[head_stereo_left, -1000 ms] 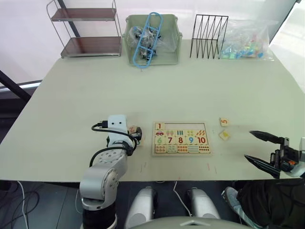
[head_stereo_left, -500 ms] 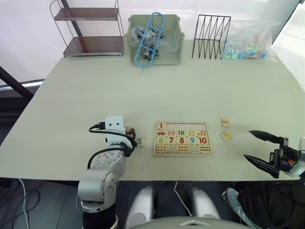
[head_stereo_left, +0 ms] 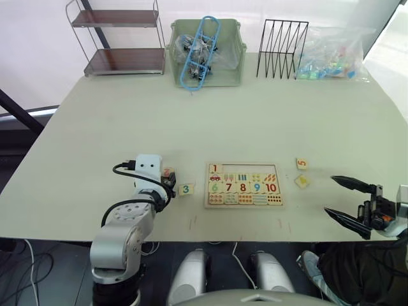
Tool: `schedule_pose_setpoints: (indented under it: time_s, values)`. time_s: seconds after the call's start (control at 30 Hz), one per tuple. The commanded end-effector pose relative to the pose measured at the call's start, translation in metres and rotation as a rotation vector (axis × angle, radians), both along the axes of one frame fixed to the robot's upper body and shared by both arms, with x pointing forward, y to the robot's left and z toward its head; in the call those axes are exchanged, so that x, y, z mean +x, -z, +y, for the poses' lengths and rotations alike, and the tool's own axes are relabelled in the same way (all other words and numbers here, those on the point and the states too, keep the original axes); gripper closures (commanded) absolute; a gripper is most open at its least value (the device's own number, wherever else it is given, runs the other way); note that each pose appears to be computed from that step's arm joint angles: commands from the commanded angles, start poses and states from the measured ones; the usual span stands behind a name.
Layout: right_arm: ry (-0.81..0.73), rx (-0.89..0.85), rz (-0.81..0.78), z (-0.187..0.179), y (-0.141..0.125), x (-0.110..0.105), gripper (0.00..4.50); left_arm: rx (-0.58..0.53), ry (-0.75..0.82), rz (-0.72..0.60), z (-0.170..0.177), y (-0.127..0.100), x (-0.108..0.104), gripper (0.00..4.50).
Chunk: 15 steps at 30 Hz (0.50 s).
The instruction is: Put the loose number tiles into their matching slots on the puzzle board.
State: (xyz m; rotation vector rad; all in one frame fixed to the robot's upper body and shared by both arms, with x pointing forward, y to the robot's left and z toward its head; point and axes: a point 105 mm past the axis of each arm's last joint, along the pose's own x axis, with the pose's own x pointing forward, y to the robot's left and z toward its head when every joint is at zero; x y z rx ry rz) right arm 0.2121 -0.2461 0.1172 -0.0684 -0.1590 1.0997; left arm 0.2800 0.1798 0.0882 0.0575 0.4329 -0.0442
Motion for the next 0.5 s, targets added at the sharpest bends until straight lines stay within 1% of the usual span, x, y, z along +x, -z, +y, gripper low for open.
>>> schedule_pose_setpoints:
  time_s: [0.03, 0.1, 0.23, 0.4, 0.5]
  values:
    - [-0.021, -0.009, -0.032, 0.001, -0.005, -0.001, 0.0, -0.011, 0.03, -0.036, 0.001, -0.007, 0.001, 2.84]
    - [-0.026, -0.008, -0.034, 0.002, -0.005, -0.002, 0.0, -0.004, 0.048, -0.035, 0.002, -0.007, 0.001, 2.93]
    - [-0.037, -0.004, -0.036, 0.005, -0.006, -0.003, 0.0, 0.037, 0.106, -0.043, 0.01, -0.01, -0.001, 2.93]
    - [-0.066, -0.001, -0.044, 0.014, -0.006, -0.005, 0.0, 0.109, 0.305, -0.054, 0.025, -0.014, -0.005, 2.93]
    - [-0.068, 0.001, -0.044, 0.015, -0.007, -0.005, 0.0, 0.131, 0.422, -0.047, 0.033, -0.016, -0.008, 2.93]
